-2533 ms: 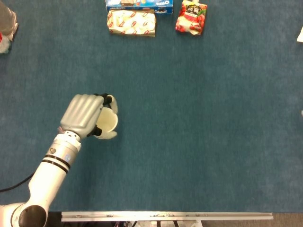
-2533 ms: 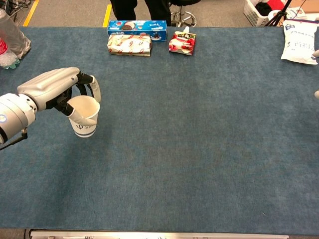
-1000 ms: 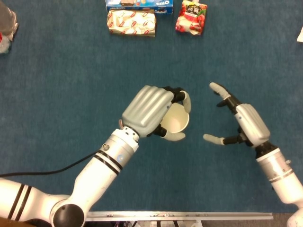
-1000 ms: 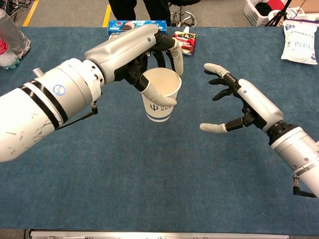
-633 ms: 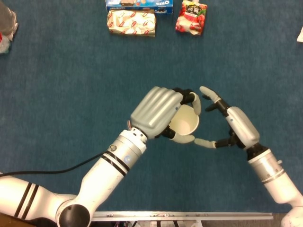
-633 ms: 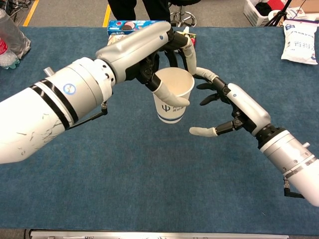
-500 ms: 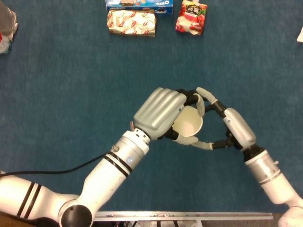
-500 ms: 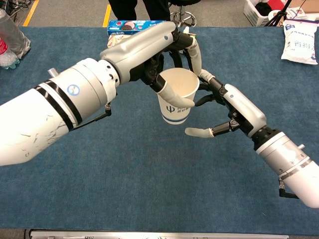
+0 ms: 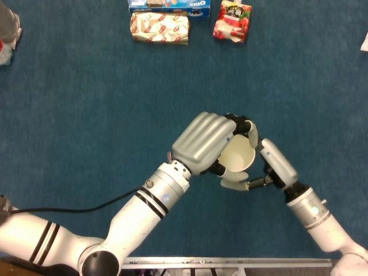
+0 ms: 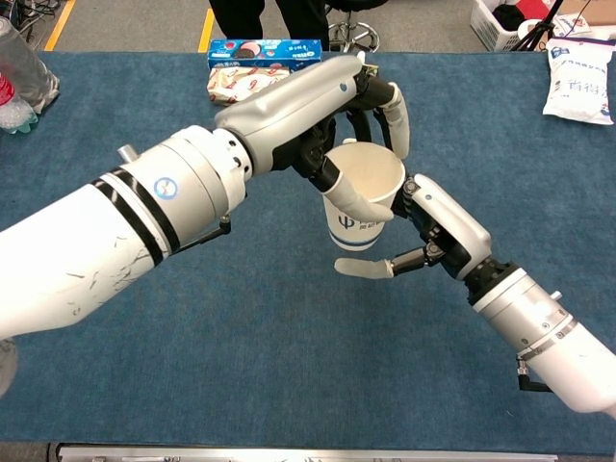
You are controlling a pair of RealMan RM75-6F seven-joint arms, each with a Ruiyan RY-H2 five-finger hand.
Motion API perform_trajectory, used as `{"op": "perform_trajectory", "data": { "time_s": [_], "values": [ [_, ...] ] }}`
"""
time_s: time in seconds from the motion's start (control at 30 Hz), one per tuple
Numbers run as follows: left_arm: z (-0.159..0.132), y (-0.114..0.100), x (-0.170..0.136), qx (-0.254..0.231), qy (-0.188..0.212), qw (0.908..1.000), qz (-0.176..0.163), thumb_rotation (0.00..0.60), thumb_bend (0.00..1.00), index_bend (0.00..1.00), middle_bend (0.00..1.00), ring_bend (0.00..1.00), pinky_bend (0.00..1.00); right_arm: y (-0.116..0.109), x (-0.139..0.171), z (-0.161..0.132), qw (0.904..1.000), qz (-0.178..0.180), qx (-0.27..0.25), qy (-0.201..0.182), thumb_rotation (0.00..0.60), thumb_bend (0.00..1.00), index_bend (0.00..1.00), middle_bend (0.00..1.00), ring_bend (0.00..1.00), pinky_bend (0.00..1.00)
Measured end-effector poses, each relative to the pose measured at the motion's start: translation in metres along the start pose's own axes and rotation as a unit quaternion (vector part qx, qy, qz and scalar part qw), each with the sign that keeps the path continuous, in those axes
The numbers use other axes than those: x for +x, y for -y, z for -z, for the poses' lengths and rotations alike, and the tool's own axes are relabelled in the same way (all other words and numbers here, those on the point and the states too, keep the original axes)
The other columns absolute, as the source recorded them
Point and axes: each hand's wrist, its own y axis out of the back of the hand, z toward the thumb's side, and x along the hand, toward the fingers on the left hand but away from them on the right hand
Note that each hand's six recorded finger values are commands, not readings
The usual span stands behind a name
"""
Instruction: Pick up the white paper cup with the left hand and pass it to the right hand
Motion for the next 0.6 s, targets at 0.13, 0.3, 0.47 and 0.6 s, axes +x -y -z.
{"op": "perform_trajectory", "data": {
  "time_s": [0.13, 0.3, 0.47, 0.6],
  "values": [
    [0.0, 0.002, 0.001, 0.001, 0.0, 1.0, -0.001, 0.6, 0.0, 0.47, 0.41, 0.42, 0.69, 0.003, 0.003, -0.002, 0.9998, -0.018, -0.003, 0.002, 0.6, 0.0, 0.0, 0.08, 0.14, 0.3],
    [-0.001, 0.006, 0.002, -0.001, 0.002, 1.0, 0.003, 0.6, 0.0, 0.47, 0.41, 0.42, 0.69, 0.005, 0.002, -0.002, 0.9997, -0.022, -0.008, 0.003, 0.6, 0.0, 0.0, 0.08, 0.14, 0.3],
    [-0.005, 0.01, 0.003, -0.004, 0.007, 0.9999, 0.009, 0.6, 0.0, 0.47, 0.41, 0.42, 0.69, 0.008, -0.001, -0.002, 0.9997, -0.018, -0.019, 0.002, 0.6, 0.0, 0.0, 0.09, 0.14, 0.3],
    [-0.008, 0.012, 0.003, -0.011, 0.012, 0.9998, 0.012, 0.6, 0.0, 0.47, 0.41, 0.42, 0.69, 0.009, -0.004, -0.003, 0.9995, -0.009, -0.03, -0.002, 0.6, 0.0, 0.0, 0.13, 0.14, 0.3]
  ]
}}
